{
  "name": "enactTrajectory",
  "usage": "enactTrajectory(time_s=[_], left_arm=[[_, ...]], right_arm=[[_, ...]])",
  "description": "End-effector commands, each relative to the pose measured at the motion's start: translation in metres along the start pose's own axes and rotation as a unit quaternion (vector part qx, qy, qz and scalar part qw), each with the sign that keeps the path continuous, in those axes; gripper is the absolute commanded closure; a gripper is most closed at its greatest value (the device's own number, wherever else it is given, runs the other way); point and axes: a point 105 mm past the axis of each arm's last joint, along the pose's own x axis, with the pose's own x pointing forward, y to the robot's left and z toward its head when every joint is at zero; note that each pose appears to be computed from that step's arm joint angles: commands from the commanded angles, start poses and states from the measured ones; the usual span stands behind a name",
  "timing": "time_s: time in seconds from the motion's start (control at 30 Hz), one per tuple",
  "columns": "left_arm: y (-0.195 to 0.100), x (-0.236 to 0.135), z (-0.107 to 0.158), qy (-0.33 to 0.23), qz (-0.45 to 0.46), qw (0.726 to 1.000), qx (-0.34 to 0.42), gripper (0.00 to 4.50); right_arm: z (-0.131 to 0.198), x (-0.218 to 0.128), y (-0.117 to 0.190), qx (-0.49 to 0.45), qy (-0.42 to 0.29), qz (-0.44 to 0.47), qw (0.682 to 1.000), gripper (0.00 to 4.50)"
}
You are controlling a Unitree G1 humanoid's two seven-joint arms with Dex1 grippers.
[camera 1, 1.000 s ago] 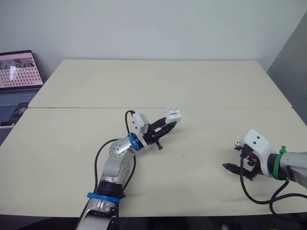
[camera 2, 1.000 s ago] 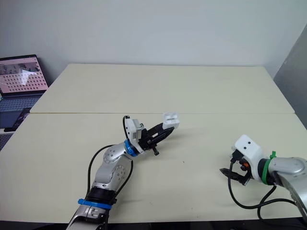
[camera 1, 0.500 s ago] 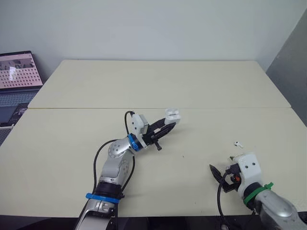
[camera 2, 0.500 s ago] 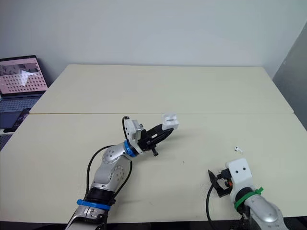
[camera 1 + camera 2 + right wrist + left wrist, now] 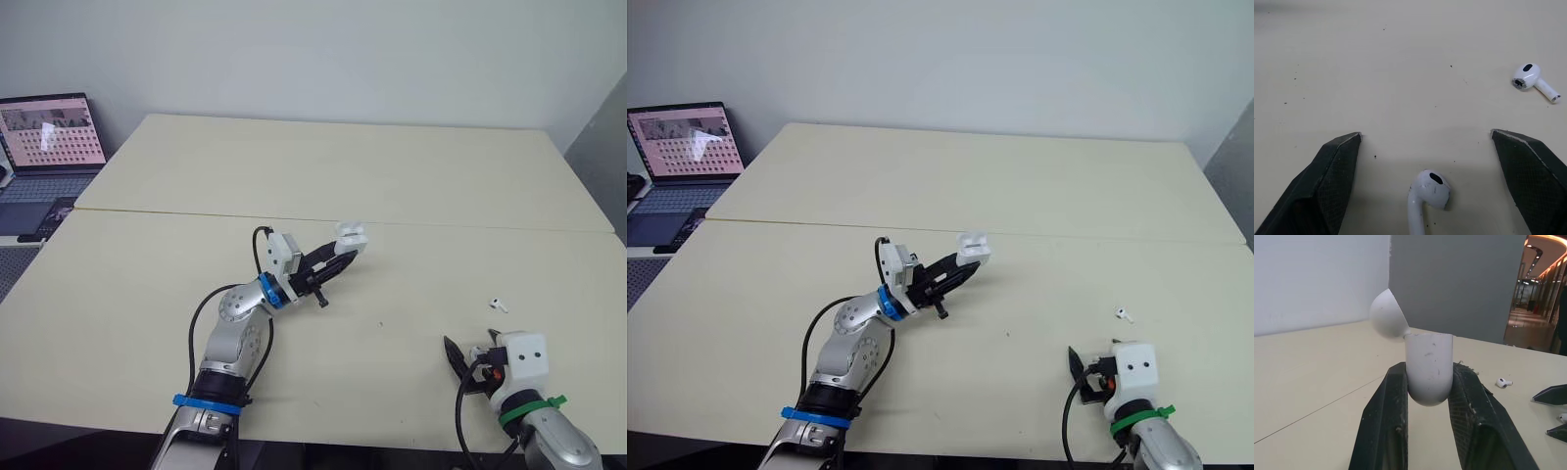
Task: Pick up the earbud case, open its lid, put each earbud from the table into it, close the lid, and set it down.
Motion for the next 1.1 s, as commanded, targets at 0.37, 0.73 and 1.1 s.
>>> enactTrajectory(time_s=[0.37,0.73,1.1], left_arm=[[-0.002,0.004,0.009,-0.016,-0.013,1.000,0.017,3.73],[-0.003,0.005,0.008,-0.015,-0.013,1.000,0.014,3.73],[0.001,0.004,0.010,-0.022,0.004,0.999,0.024,3.73]], right_arm=[[-0.012,-0.017,0.002,0.006,0.013,0.018,1.000,2.81],[0.002,-0.022,-0.004,-0.103,0.036,0.167,0.980,4.09],[0.028,-0.010,-0.022,-0.372,0.111,0.445,0.807,4.09]])
